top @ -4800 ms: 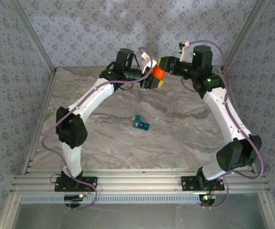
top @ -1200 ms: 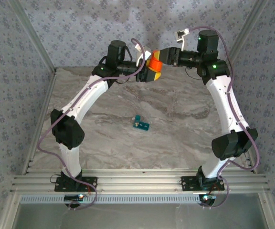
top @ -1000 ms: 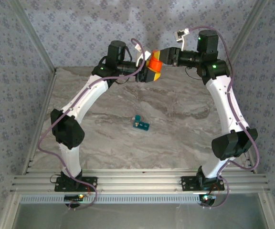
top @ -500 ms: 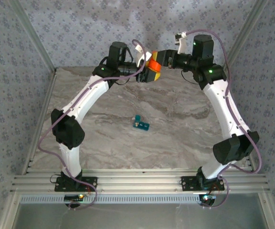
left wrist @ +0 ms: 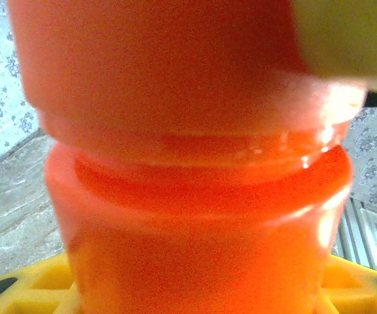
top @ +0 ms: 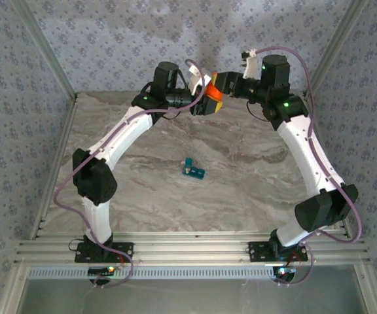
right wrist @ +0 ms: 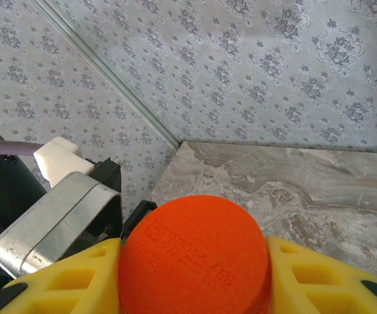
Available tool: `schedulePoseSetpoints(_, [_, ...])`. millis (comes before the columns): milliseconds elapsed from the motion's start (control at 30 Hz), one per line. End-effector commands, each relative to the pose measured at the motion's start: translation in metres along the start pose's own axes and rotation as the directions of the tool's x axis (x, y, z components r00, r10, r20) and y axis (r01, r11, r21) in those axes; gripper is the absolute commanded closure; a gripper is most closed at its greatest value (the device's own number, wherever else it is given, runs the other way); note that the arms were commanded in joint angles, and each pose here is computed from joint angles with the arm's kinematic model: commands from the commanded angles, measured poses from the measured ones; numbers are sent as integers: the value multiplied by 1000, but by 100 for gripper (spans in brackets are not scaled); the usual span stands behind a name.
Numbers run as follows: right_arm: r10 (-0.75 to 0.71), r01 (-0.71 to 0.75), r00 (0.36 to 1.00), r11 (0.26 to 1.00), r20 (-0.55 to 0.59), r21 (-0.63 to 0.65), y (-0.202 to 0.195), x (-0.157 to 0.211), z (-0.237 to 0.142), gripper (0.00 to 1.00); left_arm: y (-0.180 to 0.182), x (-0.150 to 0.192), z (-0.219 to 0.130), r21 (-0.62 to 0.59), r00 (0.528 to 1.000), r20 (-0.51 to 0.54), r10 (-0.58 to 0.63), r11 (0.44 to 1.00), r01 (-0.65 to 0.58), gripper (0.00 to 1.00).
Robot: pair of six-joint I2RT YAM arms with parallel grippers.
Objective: Sort the pills into containers
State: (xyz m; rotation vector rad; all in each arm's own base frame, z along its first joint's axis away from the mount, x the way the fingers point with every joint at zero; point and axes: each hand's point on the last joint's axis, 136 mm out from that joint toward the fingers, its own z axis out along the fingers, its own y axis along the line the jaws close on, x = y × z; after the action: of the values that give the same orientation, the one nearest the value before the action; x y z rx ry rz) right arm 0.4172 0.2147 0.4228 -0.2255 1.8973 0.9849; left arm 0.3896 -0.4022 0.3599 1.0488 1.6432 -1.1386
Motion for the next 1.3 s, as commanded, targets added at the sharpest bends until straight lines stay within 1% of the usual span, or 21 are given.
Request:
schedulePoseSetpoints(0, [47,-49,996,998,-73,-32,10,13,-1,50,-25,-49,-16,4,981,142,131,991,-133,100])
schedulePoseSetpoints(67, [45,-47,998,998,-53,-42,10,3,-7,43,-21,-46,-15,5,983,139,122,992,-123,100])
schedulePoseSetpoints(133, [36,-39,999,997,-40,-70,14,-6,-14,33,-19,-45,-15,7,983,142,115,993,-117,100])
schedulePoseSetpoints(233, [11,-13,1000,995,-16,-98,20,-16,-29,21,-17,-43,-16,11,984,138,109,994,-112,100])
schedulePoseSetpoints(300, [-15,12,1000,991,-22,-135,25,-15,-40,17,-15,-42,-17,18,986,135,102,994,-105,100])
schedulePoseSetpoints(367, [-34,30,999,985,-21,-171,25,-14,-50,14,-14,-40,-19,28,987,132,94,995,-99,100])
schedulePoseSetpoints(433, [-39,34,999,977,-22,-210,23,-14,-58,13,-14,-39,-20,45,988,129,89,994,-95,100])
schedulePoseSetpoints(533, [-38,31,999,971,-28,-235,13,-16,-62,13,-18,-39,-23,82,988,125,85,992,-96,100])
schedulePoseSetpoints(600, [-33,22,999,968,-39,-249,8,-18,-61,13,-21,-38,-24,107,990,119,74,990,-87,100])
schedulePoseSetpoints(767, [-50,28,997,950,-63,-312,12,-28,-51,13,-28,-32,-24,174,995,94,46,983,-62,100])
schedulePoseSetpoints(833, [-56,34,997,948,-60,-318,14,-34,-45,13,-29,-31,-24,184,995,90,41,981,-57,100])
schedulePoseSetpoints(967, [-60,28,994,941,-87,-336,18,-38,-33,13,-29,-29,-24,192,996,82,31,980,-46,100])
schedulePoseSetpoints(1000, [-61,26,994,940,-93,-340,19,-38,-29,13,-33,-38,-27,194,994,97,47,979,-65,100])
schedulePoseSetpoints(1267, [-66,19,991,934,-120,-357,24,-32,-14,14,-35,-37,-25,207,995,90,43,977,-61,100])
